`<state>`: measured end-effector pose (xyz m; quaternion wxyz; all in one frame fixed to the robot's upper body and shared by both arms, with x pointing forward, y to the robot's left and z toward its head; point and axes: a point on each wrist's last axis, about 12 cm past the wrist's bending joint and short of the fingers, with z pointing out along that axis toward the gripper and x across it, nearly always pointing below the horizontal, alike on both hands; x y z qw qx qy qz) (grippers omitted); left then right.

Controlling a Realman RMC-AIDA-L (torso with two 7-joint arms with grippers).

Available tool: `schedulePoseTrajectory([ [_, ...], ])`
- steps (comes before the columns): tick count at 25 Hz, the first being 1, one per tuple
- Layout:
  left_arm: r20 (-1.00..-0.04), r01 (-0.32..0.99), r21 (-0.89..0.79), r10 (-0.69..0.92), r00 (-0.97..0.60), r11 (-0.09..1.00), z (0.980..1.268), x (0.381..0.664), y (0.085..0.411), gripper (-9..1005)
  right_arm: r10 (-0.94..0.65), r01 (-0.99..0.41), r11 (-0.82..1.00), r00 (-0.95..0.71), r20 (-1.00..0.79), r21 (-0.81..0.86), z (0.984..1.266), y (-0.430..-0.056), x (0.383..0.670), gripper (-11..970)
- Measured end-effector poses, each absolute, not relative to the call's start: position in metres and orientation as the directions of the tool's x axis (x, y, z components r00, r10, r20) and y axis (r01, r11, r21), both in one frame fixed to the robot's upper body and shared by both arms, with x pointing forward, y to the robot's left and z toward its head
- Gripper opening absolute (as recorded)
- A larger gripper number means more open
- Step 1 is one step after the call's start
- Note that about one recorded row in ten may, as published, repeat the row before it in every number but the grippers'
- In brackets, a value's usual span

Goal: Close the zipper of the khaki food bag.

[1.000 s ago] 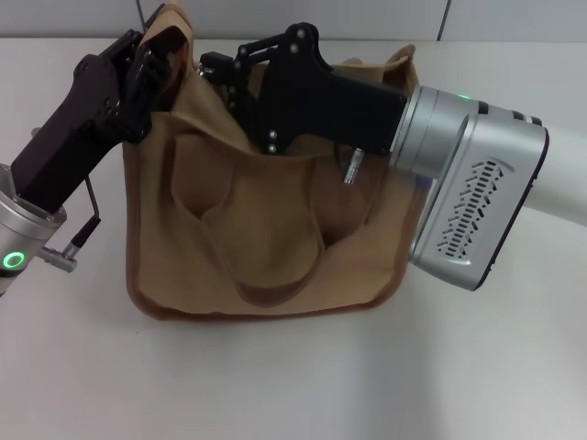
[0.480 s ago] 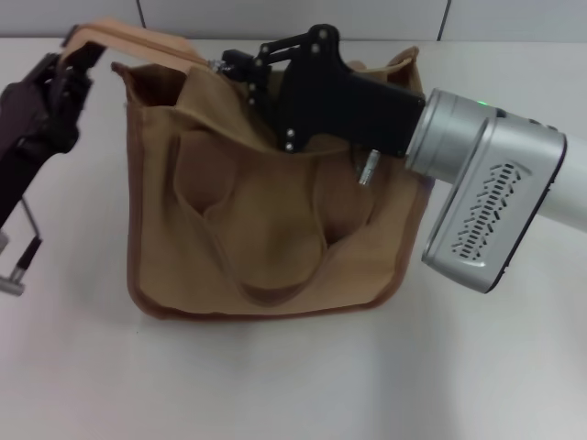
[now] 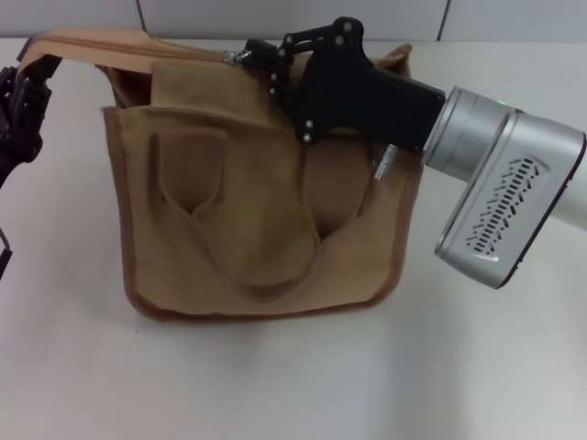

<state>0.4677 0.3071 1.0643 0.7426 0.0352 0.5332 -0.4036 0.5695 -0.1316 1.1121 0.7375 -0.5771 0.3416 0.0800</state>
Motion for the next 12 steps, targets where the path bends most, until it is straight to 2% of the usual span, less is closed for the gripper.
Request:
schedulePoseTrajectory([
  [12,-0.814,0.595,-0.391,-0.565,0.132,0.702,1.062,0.462,0.315,73,-0.318,-0.495,0.434,0.698,-0.642,-0.753,1.100,-0.170,0.559,81],
])
